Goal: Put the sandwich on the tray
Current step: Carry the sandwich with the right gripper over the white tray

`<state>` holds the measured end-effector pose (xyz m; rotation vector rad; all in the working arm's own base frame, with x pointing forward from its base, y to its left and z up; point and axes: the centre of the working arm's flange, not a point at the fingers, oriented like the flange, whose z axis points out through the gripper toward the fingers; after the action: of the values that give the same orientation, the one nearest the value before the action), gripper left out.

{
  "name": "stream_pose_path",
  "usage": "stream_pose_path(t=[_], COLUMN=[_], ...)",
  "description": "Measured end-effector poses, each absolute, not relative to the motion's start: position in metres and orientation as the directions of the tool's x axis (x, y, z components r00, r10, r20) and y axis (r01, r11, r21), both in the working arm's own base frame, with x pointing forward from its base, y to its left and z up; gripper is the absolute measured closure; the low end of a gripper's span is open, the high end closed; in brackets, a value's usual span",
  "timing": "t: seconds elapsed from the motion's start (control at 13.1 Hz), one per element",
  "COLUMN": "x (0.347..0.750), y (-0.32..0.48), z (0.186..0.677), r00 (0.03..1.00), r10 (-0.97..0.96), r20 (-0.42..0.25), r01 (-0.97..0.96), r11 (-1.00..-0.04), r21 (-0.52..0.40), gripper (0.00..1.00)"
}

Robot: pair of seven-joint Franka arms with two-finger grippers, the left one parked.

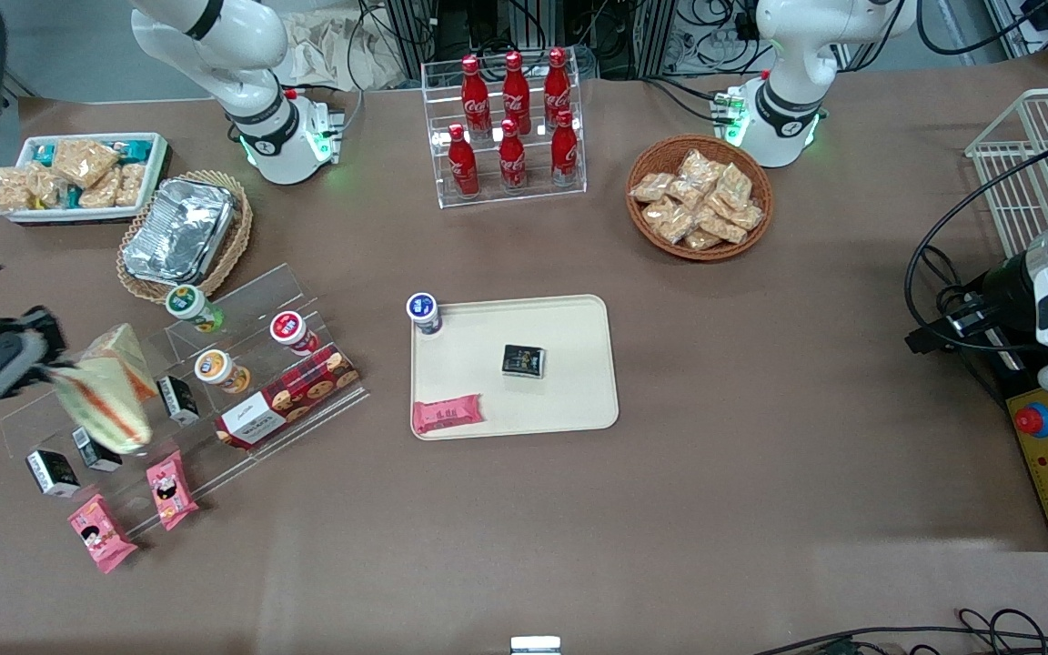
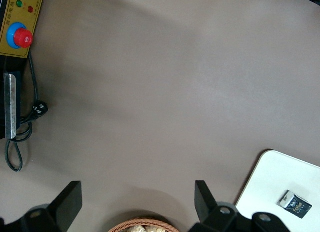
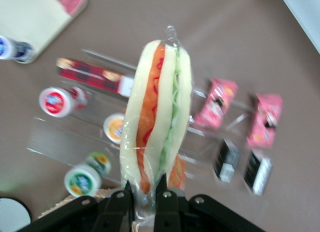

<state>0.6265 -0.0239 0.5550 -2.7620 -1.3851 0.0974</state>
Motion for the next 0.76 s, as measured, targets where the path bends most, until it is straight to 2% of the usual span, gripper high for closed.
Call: stream_pose_path(t=[0.3,0.53,0.76], x=[0.615,0.608,0.602], y=[0.128,0.225,0.295], z=[0.552,0.522,0.474], r00=[0.371,0.225,0.179], r10=[0.928,0.973,0.983], r20=[0.013,0.046,0.051], r01=[0.925,0.971,0.980], r11=[-0.368,-0.221,-0.173], r21=[-0.099,-0.088,-0.099], gripper=[0.82,0.82,0.82])
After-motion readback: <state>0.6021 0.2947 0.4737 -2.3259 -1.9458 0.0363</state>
